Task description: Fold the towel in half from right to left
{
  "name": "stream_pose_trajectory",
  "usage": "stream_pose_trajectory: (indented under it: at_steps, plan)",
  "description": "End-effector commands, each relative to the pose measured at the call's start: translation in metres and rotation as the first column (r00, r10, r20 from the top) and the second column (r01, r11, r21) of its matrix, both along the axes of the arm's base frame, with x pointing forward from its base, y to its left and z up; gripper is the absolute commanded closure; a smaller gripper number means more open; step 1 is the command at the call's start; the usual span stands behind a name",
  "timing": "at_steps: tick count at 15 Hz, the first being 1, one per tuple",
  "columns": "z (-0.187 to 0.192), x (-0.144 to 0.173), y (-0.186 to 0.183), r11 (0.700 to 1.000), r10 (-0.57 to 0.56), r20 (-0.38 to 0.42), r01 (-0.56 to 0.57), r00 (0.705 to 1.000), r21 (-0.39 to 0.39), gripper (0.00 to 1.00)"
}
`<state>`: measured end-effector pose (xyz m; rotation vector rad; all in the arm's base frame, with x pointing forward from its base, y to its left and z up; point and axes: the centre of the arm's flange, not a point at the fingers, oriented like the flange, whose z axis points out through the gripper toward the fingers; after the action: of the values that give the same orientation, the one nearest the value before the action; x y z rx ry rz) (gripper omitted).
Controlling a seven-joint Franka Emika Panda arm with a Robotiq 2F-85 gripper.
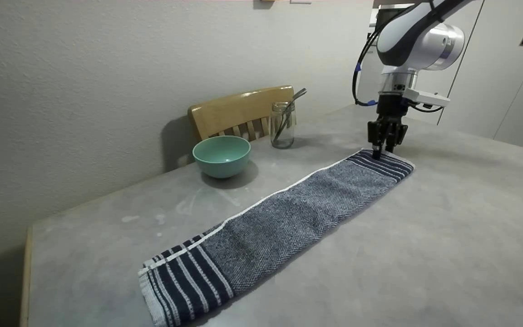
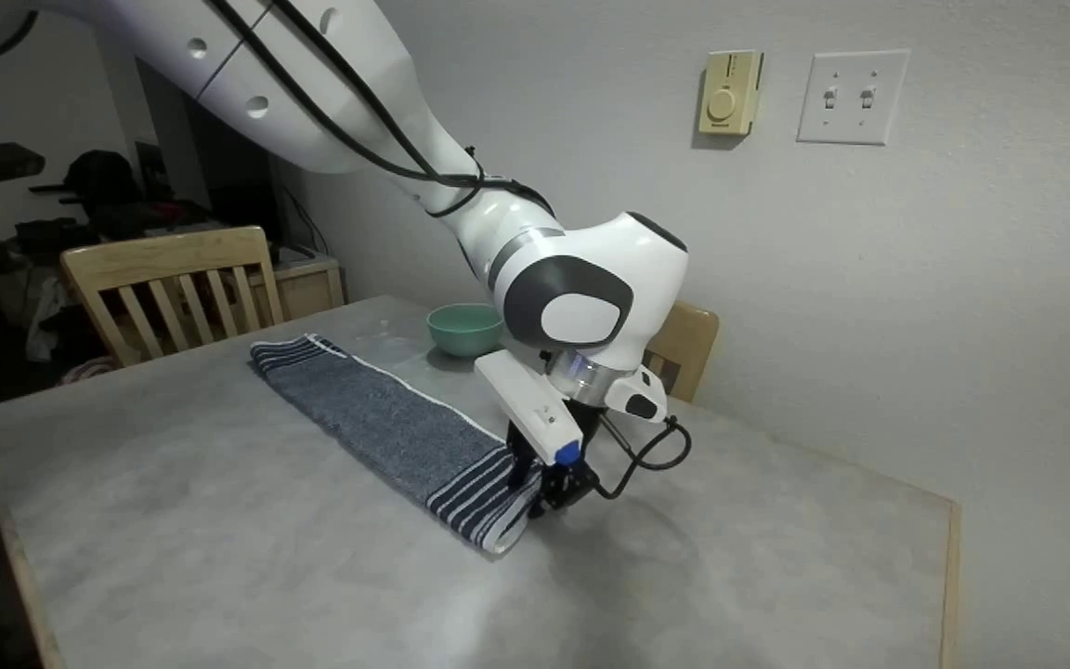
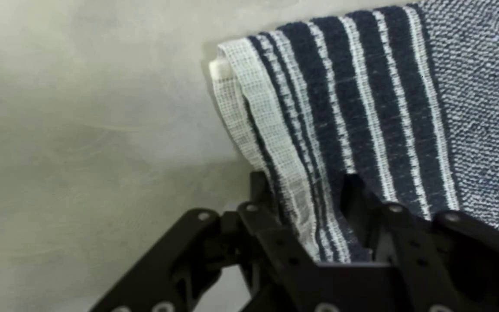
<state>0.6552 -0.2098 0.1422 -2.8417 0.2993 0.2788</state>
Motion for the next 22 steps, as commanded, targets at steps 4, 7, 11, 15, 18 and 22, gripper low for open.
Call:
stream_pose_trajectory:
  at_steps: [4, 7, 11, 15, 18, 22]
  plan:
    - [0.006, 0.002, 0.007, 0.995, 0.097, 0.014, -0.097, 0.995, 0.002, 0.99]
    - [0.027, -0.001, 0.007, 0.982, 0.179, -0.005, -0.179, 0.984, -0.065, 0.98]
    - [0.054, -0.007, -0.019, 0.952, 0.264, -0.034, -0.266, 0.964, -0.152, 0.98]
    - [0.085, -0.024, -0.066, 0.910, 0.343, -0.058, -0.347, 0.938, -0.229, 0.98]
    - [0.105, -0.045, -0.111, 0.876, 0.389, -0.081, -0.396, 0.918, -0.277, 0.98]
    - [0.132, -0.067, -0.149, 0.831, 0.456, -0.097, -0.462, 0.885, -0.308, 0.98]
